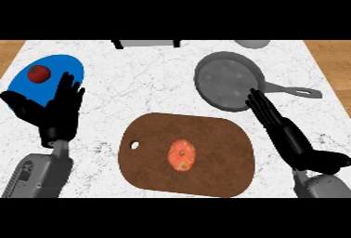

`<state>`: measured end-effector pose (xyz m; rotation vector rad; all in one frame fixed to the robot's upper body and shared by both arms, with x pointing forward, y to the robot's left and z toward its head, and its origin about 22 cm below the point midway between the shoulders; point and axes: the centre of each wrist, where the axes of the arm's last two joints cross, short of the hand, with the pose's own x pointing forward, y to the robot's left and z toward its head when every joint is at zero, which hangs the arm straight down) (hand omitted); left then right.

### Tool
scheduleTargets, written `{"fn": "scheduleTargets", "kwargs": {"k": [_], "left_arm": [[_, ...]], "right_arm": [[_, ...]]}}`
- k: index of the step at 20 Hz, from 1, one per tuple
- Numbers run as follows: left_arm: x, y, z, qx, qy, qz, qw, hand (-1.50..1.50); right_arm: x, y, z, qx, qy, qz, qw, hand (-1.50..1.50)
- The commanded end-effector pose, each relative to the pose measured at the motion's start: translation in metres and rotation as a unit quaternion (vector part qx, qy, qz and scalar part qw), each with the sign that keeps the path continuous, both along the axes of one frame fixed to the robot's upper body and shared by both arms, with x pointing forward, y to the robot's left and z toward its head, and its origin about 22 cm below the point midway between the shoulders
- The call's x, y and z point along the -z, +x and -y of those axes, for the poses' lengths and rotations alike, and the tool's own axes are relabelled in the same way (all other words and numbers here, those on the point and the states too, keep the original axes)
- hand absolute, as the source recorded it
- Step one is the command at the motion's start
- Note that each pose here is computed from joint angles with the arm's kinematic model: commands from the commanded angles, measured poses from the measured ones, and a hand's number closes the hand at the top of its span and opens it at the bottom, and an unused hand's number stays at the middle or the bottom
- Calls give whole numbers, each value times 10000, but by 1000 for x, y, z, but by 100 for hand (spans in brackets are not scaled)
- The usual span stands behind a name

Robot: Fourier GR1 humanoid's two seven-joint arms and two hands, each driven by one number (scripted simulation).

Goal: Pick the squash from the cutting board and place it in the pan

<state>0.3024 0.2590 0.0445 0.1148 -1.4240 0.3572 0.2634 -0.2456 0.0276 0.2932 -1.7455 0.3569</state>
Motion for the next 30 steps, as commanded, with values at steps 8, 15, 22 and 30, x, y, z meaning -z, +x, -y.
{"fn": "scheduleTargets", "kwargs": {"k": [8, 15, 22, 30], "left_arm": [[-12, -8, 27, 2103, 1809, 284, 9603, 0], [-23, -20, 9, 2349, 2078, 153, 9494, 0], [-12, -28, 13, 2544, 2002, 126, 9461, 0], [-15, -16, 16, 2482, 2057, 213, 9464, 0]], "right_arm": [[-20, 39, 50, 1155, -4175, -438, 9002, 150], [45, 11, -61, 2433, -2792, -1098, 9224, -150], [-11, 31, -98, 1537, -4794, -1372, 8530, -150], [-65, 55, -149, -43, -6071, -2408, 7572, -150]]}}
